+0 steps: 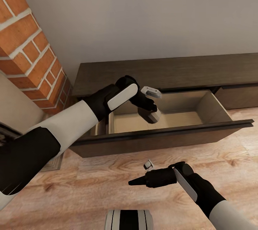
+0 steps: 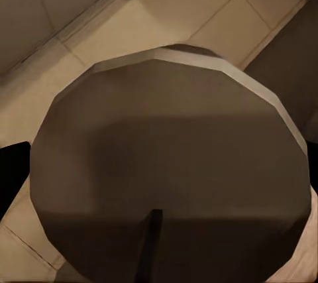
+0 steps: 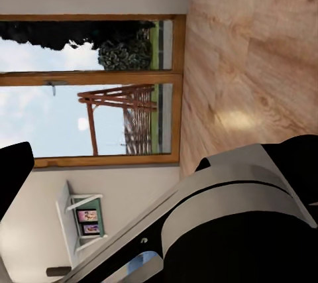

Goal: Place each of the two pumpkins and all three candles from the living room inside a cabinet in the living room (use any cabinet), then make sure every cabinet is closed, and position the cauldron so it is next to a table in the living room.

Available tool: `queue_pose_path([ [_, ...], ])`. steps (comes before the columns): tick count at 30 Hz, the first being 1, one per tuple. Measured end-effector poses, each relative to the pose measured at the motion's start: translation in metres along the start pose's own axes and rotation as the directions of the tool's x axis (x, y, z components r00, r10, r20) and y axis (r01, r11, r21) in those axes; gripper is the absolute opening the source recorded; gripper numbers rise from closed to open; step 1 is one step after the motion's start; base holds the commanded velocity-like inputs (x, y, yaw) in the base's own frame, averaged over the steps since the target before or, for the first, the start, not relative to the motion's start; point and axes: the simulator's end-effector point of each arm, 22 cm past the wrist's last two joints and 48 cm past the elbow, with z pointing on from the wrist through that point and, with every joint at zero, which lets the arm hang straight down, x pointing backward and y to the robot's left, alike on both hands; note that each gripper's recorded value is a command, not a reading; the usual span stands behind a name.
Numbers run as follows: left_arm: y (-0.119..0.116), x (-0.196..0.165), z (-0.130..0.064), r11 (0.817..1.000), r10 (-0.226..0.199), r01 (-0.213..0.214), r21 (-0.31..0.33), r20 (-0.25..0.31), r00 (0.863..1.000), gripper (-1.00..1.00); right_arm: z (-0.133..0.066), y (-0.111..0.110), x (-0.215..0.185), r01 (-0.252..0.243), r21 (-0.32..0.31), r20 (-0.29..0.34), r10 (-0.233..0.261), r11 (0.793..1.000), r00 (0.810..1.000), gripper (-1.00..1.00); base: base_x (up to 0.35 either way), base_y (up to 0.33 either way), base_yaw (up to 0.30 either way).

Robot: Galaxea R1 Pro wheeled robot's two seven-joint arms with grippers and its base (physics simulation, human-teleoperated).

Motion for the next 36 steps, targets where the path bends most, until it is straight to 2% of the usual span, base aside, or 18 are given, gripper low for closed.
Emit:
queue_pose_path([
  [5,0.005,0.008,0.012,1.000,-0.015,0.015,0.003,-0.017,1.000,-1.00,0.001,-0.009,0.003,-0.019,-0.002,-0.002,0.019,1.000,1.000,1.00,0.000,0.000,0.000],
  [11,0.000,0.008,0.012,0.999,-0.028,0.029,0.023,-0.020,0.999,-1.00,0.001,-0.009,0.003,-0.018,0.000,-0.001,0.018,1.000,1.000,1.00,0.000,0.000,0.000],
  [16,0.004,0.015,0.025,0.999,-0.035,0.036,0.027,-0.034,0.999,-1.00,0.002,-0.018,0.005,-0.037,-0.003,-0.002,0.037,0.999,0.999,1.00,0.000,0.000,0.000],
  [23,0.005,0.015,0.028,0.999,-0.033,0.034,0.023,-0.028,0.999,-1.00,0.002,-0.021,0.006,-0.042,-0.003,-0.002,0.042,0.999,0.999,1.00,0.000,0.000,0.000],
  [26,0.013,0.013,0.036,0.999,-0.048,0.048,-0.001,-0.007,0.999,-1.00,0.003,-0.025,0.007,-0.051,-0.006,-0.002,0.051,0.999,0.999,1.00,0.000,0.000,0.000],
  [29,0.025,0.009,0.036,0.997,-0.057,0.058,-0.052,0.015,0.998,-1.00,0.004,-0.025,0.008,-0.050,-0.009,-0.004,0.050,0.999,0.999,1.00,0.000,0.000,0.000],
  [36,0.029,0.010,0.038,0.996,-0.068,0.069,-0.065,0.015,0.998,-1.00,0.006,-0.026,0.009,-0.052,-0.011,-0.006,0.052,0.999,0.999,1.00,0.000,0.000,0.000],
])
